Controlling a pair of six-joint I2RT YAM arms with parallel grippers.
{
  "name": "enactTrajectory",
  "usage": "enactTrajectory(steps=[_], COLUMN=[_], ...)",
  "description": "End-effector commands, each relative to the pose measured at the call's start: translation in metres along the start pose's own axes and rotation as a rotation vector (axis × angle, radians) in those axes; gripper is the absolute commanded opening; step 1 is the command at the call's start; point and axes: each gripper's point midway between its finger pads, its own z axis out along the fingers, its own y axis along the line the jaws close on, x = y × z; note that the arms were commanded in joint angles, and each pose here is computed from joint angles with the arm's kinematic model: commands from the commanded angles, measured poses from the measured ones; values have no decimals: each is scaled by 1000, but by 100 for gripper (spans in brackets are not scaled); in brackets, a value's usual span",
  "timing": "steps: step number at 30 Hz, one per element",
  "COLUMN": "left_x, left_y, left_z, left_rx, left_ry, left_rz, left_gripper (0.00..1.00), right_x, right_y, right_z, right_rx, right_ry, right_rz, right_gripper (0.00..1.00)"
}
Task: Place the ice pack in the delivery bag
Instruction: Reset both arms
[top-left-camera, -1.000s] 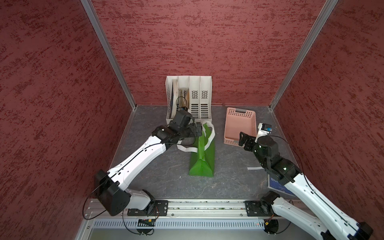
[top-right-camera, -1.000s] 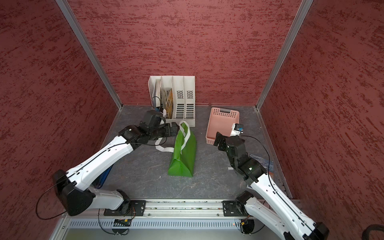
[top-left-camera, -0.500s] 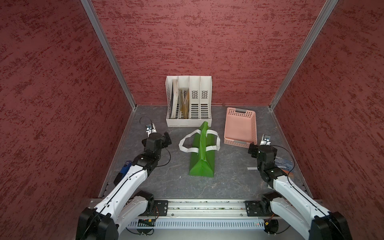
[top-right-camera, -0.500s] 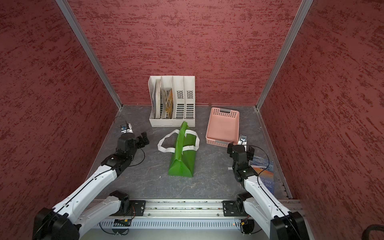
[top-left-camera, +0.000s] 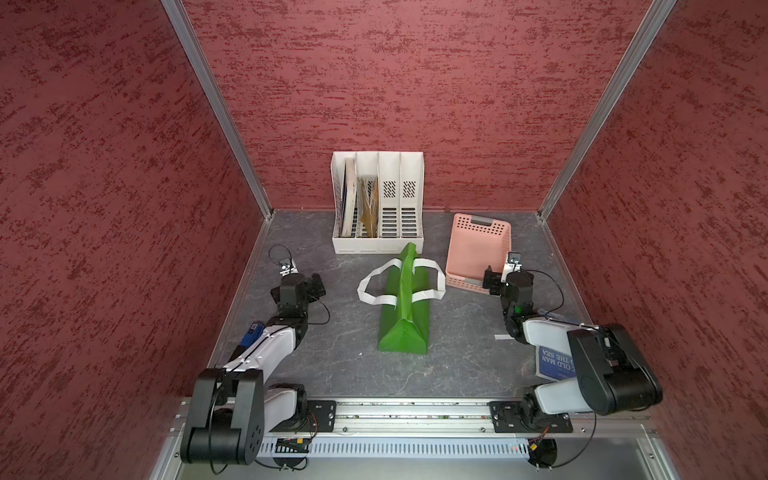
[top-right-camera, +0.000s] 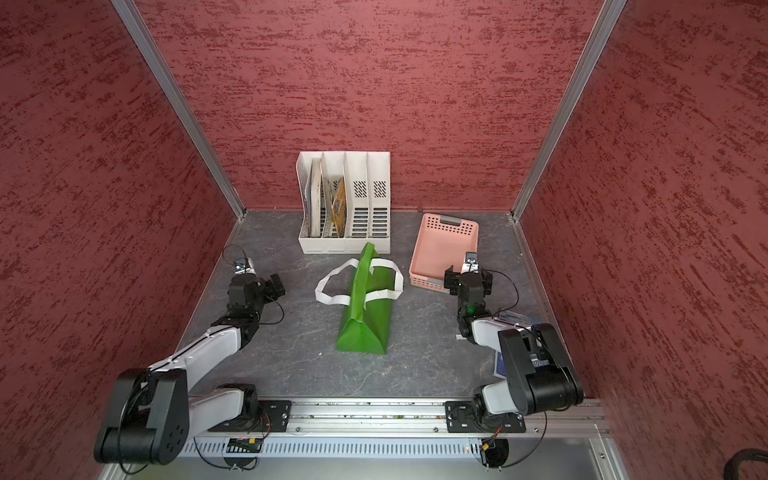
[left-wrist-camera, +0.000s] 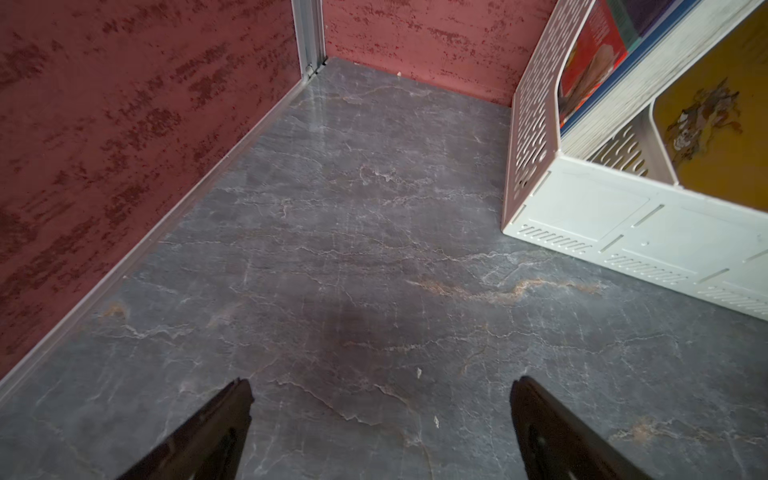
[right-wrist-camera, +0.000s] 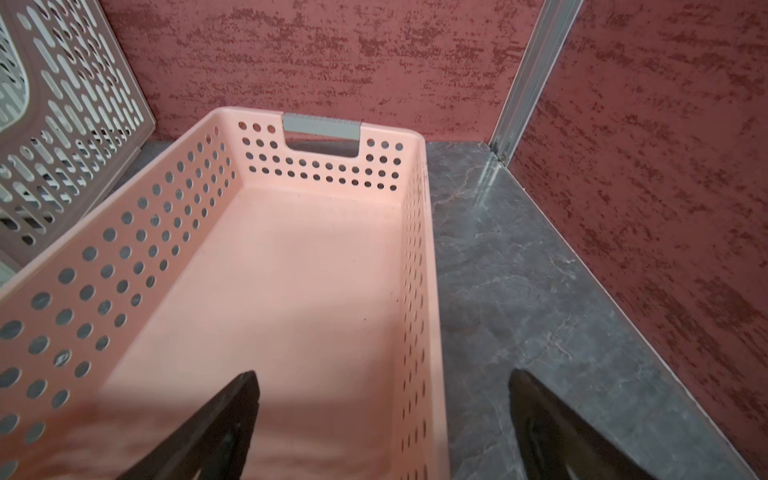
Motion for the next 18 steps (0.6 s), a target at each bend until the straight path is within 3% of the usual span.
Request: enactTrajectory(steps=[1, 6, 10, 12, 18], left_x=[-41, -45, -32, -26, -26], left_y=[-18, -21, -50, -46, -42], left_z=[3, 30, 33, 31, 32], left_rx=[120, 202, 314, 302, 242], left_ry=[-193, -178, -160, -206, -210], left_rz=[11, 19, 121, 112, 116], left_gripper=[100, 100, 100, 100, 100], right_x=[-5, 0, -1, 0, -1], right_y=[3, 8, 6, 7, 7], right_z=[6, 7, 8, 7, 7], right_rx=[-105, -166, -162, -161, -162], right_ry=[-53, -52, -55, -55, -57], right_rz=[41, 44, 43, 43, 42], right_gripper=[98, 98, 99, 99, 99])
